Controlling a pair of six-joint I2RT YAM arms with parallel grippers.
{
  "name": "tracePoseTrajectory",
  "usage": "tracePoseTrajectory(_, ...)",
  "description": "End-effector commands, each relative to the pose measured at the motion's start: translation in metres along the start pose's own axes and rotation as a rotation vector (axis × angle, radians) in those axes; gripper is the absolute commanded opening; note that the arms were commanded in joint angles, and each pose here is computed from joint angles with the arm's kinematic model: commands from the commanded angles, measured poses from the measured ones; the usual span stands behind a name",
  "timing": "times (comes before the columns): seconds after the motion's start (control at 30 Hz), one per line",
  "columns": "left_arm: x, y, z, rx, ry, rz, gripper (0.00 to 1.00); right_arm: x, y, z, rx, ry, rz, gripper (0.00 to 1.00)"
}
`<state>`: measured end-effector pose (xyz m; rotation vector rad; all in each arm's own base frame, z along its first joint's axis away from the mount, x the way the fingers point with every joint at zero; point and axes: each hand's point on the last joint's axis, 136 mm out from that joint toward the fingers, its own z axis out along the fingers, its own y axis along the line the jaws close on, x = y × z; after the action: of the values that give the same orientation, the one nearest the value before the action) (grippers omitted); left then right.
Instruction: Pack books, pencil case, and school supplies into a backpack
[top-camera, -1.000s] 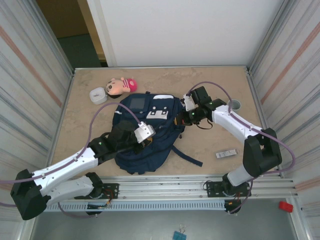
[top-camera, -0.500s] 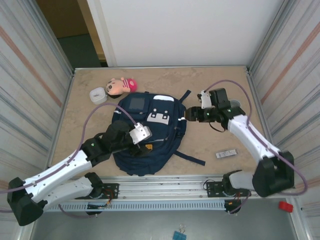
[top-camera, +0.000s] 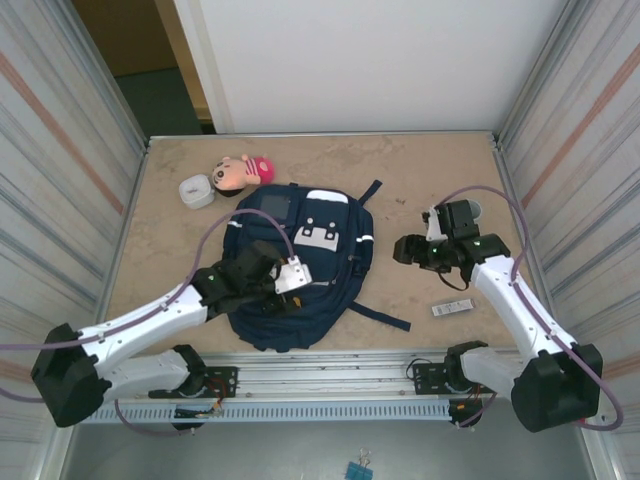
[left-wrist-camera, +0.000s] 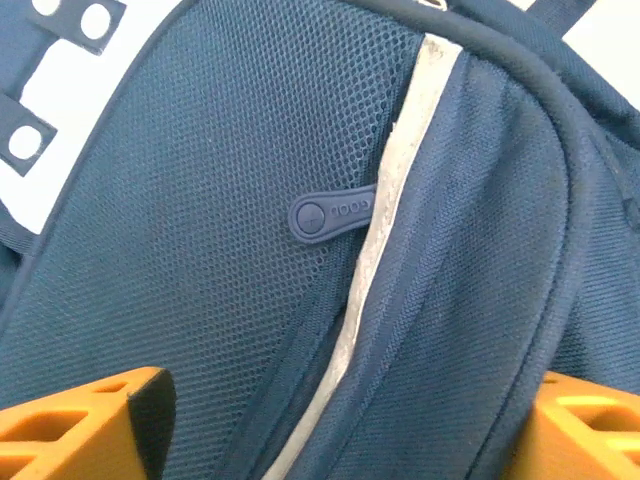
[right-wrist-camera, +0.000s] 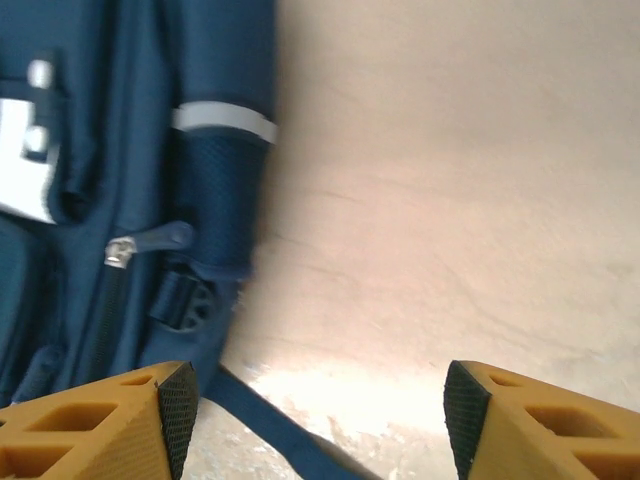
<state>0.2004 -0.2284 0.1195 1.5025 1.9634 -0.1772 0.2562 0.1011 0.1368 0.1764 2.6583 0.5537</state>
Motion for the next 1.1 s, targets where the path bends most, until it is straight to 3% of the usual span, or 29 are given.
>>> tracePoseTrajectory(0.0, -0.014, 0.014, 0.001, -0.043, -0.022, 0.031, 0.60, 0.015, 0.002, 0.001, -0.038, 0.048, 0.058, 0.67)
tracePoseTrajectory(0.03, -0.017, 0.011, 0.001, -0.024, -0.031, 0.037, 0.51, 0.013, 0.012, 0.000, -0.094, 0.030, 0.030, 0.68)
tracePoseTrajectory(0.1, -0.027, 0.009, -0.004, -0.002, -0.064, 0.032, 0.22, 0.008, 0.030, -0.002, -0.175, -0.021, -0.053, 0.68)
tracePoseTrajectory(0.17, -0.038, 0.008, -0.012, 0.009, -0.119, 0.033, 0.08, 0.006, 0.050, -0.003, -0.243, -0.086, -0.205, 0.69)
tracePoseTrajectory(0.33, -0.060, -0.004, -0.036, 0.054, -0.301, 0.086, 0.05, 0.022, 0.111, -0.014, -0.439, -0.269, -0.767, 0.67)
tracePoseTrajectory(0.6, -0.055, -0.013, -0.042, 0.065, -0.345, 0.171, 0.03, 0.043, 0.151, 0.002, -0.662, -0.244, -1.143, 0.70)
tracePoseTrajectory(1.07, -0.063, -0.013, -0.045, 0.067, -0.378, 0.191, 0.03, 0.063, 0.171, 0.041, -0.898, -0.067, -1.219, 0.62)
